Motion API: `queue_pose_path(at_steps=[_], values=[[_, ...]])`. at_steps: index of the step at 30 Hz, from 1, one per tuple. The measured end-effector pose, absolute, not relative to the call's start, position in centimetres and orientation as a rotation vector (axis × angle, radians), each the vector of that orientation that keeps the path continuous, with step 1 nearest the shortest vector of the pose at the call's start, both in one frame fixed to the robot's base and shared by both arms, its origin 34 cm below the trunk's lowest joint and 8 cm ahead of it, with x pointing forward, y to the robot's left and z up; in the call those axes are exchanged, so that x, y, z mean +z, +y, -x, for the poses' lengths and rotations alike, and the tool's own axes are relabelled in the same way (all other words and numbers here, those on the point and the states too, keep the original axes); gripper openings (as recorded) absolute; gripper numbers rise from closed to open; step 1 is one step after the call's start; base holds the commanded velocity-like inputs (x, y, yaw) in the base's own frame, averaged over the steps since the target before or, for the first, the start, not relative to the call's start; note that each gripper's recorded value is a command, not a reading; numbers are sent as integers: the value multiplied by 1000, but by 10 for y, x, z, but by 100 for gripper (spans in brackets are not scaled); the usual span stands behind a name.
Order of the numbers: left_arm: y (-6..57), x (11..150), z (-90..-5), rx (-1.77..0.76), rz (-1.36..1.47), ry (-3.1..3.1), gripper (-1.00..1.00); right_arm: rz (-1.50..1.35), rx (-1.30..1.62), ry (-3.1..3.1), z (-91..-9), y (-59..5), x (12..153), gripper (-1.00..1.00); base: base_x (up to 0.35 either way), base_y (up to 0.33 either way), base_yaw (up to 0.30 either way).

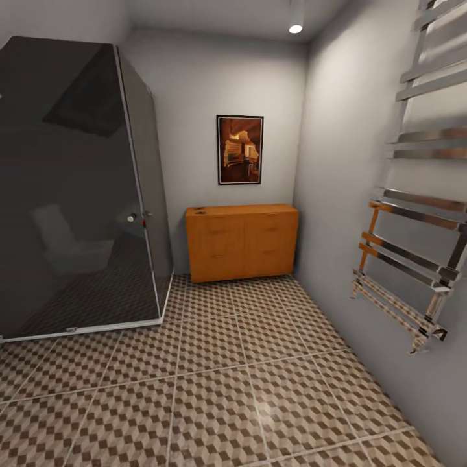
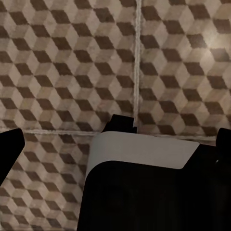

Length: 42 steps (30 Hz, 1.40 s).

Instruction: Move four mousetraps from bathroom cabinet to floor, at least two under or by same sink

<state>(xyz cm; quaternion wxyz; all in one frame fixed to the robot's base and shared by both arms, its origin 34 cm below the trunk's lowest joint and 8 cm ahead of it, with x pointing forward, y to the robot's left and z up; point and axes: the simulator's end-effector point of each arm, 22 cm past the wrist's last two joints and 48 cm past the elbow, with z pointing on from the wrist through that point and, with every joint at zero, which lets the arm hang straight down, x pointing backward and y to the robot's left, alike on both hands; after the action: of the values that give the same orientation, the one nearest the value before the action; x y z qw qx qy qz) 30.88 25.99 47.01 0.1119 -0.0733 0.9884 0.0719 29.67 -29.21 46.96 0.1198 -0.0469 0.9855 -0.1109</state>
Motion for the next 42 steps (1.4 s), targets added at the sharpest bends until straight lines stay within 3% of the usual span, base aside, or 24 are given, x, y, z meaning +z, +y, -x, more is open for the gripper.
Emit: queue_pose_path(at_steps=[10, 42], values=[[261, 470, -308, 213, 216, 2902, 100, 136, -324, 2882, -296, -292, 470, 100, 110, 0, 65], [263, 470, -305, 218, 223, 2914, 100, 126, -320, 2885, -295, -291, 469, 100, 290, 0, 8]])
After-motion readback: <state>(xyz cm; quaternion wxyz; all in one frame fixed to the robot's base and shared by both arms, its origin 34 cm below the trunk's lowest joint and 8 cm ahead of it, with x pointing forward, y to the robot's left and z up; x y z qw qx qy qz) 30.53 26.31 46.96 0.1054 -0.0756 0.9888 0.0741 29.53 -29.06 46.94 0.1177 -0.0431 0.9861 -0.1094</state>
